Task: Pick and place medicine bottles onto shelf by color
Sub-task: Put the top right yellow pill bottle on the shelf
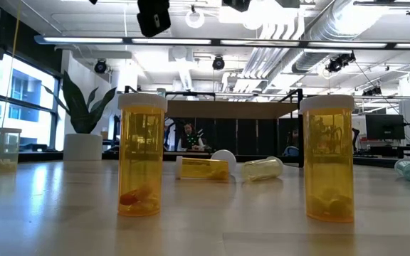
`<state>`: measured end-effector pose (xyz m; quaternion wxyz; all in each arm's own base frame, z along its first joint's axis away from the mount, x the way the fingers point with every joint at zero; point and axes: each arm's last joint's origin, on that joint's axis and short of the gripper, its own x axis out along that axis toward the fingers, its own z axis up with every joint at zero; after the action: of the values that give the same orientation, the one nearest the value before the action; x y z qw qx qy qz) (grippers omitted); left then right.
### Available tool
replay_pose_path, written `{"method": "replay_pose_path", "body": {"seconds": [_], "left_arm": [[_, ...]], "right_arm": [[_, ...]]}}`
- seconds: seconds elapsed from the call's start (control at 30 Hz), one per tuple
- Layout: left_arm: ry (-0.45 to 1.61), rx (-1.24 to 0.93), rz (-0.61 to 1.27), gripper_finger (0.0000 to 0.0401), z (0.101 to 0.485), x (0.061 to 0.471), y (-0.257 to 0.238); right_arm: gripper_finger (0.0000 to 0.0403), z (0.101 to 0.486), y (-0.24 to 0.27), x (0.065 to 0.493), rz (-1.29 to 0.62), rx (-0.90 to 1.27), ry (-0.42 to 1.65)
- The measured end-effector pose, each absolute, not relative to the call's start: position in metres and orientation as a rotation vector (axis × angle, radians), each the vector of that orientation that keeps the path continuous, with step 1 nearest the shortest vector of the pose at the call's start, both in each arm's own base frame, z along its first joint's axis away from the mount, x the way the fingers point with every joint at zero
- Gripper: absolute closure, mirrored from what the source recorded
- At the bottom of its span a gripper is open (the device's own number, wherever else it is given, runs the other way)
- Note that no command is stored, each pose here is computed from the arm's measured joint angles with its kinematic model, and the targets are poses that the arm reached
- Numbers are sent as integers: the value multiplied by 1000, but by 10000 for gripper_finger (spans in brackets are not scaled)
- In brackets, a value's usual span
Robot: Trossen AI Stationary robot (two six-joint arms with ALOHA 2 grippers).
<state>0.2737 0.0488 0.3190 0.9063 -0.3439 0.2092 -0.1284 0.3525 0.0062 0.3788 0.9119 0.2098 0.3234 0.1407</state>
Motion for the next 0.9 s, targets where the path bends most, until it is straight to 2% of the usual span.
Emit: {"method": "replay_pose_path", "body": {"seconds": [0.77,0.9], "left_arm": [[402,-841,-307,174,327,279,31],[399,-843,-297,183,327,279,31]], "right_arm": [[295,384,8,359,302,443,588],[295,384,8,359,303,442,588]]}}
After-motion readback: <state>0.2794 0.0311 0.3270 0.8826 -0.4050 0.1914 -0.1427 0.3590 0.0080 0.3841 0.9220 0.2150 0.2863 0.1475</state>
